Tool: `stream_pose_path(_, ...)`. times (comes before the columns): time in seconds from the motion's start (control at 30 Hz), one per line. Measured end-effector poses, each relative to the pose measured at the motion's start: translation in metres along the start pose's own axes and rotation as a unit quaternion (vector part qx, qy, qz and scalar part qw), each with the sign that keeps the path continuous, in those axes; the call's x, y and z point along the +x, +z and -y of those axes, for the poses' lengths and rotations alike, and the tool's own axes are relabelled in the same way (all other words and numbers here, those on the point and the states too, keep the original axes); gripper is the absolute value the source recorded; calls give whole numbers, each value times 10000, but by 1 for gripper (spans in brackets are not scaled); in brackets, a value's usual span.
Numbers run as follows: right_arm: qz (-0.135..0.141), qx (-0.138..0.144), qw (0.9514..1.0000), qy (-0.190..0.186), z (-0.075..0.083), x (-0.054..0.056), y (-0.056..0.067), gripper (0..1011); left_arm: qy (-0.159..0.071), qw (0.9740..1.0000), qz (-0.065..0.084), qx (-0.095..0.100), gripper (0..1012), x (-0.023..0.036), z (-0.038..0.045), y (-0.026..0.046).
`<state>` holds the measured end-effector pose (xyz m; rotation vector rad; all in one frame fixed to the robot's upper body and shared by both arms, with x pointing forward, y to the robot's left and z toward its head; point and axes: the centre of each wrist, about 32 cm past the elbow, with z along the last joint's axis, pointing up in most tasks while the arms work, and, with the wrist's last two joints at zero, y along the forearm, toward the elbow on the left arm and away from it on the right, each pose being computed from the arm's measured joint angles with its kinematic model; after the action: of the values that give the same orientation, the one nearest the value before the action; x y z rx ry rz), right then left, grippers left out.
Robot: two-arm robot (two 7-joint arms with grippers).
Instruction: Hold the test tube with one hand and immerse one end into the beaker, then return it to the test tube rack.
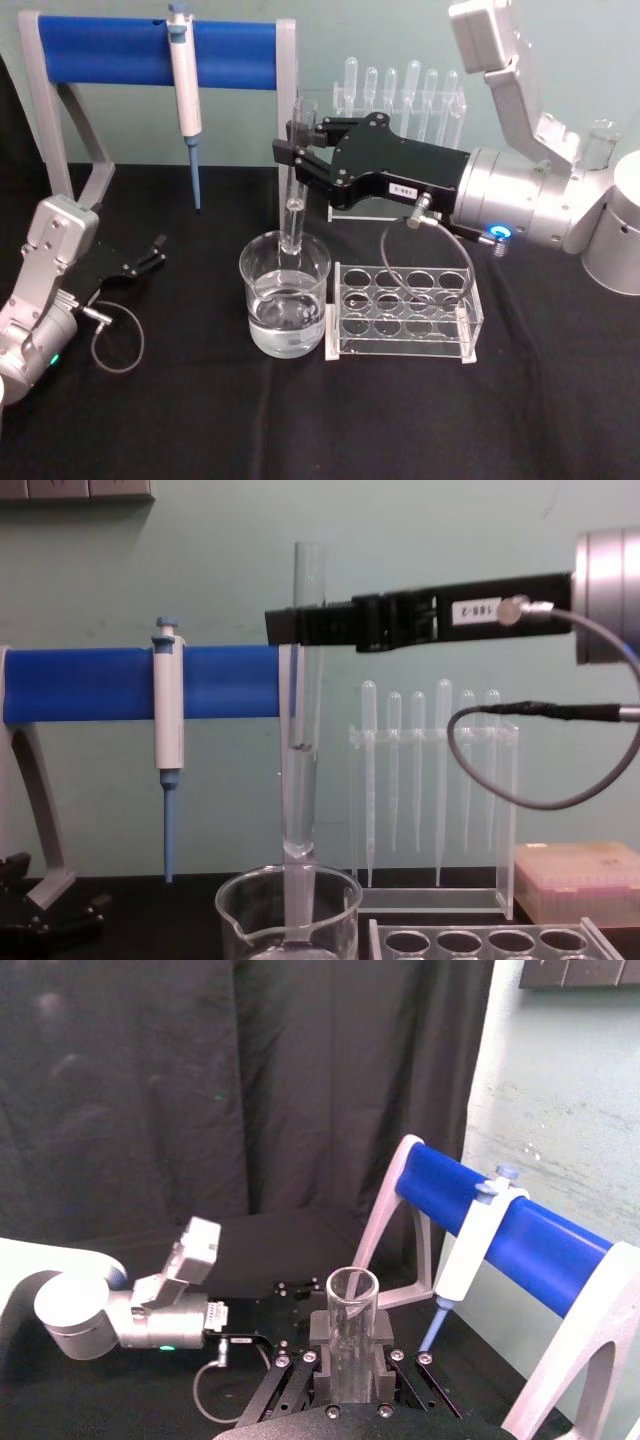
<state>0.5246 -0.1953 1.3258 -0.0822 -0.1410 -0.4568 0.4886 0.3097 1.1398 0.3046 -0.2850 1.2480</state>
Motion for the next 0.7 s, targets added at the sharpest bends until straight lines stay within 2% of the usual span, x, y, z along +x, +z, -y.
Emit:
stream_pose_path(0.2,1,-41,10000,-46,-54,12,-80,226,0,10000,0,0,1000,0,0,0)
stream_pose_path(0.7,-18,-209,9997,-118,-119,9,-373,226,0,10000,0,0,1000,0,0,0)
